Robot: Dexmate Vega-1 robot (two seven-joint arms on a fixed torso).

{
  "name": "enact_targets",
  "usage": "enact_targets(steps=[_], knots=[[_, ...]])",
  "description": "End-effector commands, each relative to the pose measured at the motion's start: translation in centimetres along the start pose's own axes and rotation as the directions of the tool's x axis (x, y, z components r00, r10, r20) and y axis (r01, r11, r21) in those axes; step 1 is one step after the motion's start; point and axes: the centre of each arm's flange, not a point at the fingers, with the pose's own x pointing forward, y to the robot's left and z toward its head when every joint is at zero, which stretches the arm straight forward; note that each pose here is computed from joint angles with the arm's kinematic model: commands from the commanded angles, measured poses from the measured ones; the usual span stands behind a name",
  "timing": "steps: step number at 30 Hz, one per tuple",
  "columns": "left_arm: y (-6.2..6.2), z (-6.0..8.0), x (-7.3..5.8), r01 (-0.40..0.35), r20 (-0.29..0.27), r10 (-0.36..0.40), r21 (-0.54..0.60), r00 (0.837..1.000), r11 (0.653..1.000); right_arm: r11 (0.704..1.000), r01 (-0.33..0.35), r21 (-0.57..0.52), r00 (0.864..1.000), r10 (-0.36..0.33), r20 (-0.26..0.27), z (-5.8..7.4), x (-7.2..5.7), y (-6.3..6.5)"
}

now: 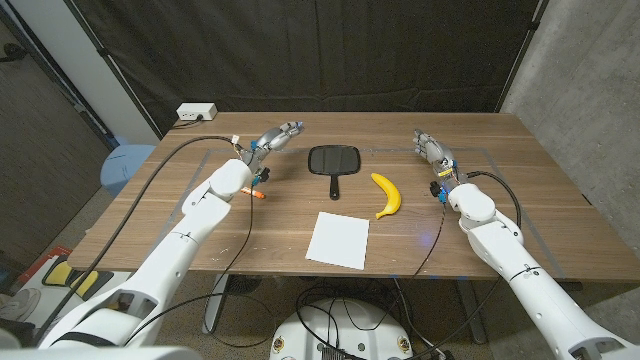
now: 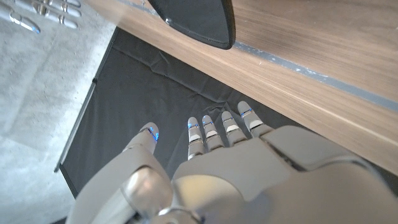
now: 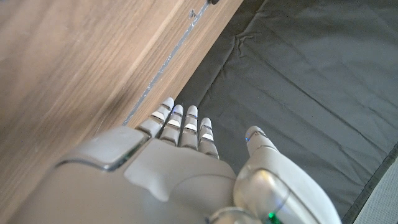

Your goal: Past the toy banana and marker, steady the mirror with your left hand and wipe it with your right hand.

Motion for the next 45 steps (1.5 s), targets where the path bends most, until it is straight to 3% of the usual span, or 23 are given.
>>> enact_targets(steps=[1,18,31,37,45], knots=[[-0.4,0.7,0.1,0.077,0.013,-0.079,0.134,0.997,0.988,0.985,0.024,-0.172,1.0,-0.025,-0.002,1.2,-2.6,1.2],[-0.8,1.5,-0.5,0.149,0.064,-0.171,0.265,0.983,0.953,0.935,0.047,-0.353,0.999,-0.053,-0.007,2.3,-7.1,5.1],[-0.9,1.1,-0.8,0.21,0.084,-0.253,0.341,0.964,0.916,0.861,0.083,-0.502,0.995,-0.096,0.0,3.3,-10.8,8.6],[-1.0,0.8,-0.6,0.24,0.088,-0.291,0.368,0.953,0.898,0.829,0.105,-0.549,0.994,-0.102,0.037,3.8,-12.0,10.0],[-1.1,0.4,-0.6,0.263,0.09,-0.32,0.386,0.943,0.884,0.791,0.152,-0.593,0.986,-0.084,0.141,4.2,-13.2,11.3]])
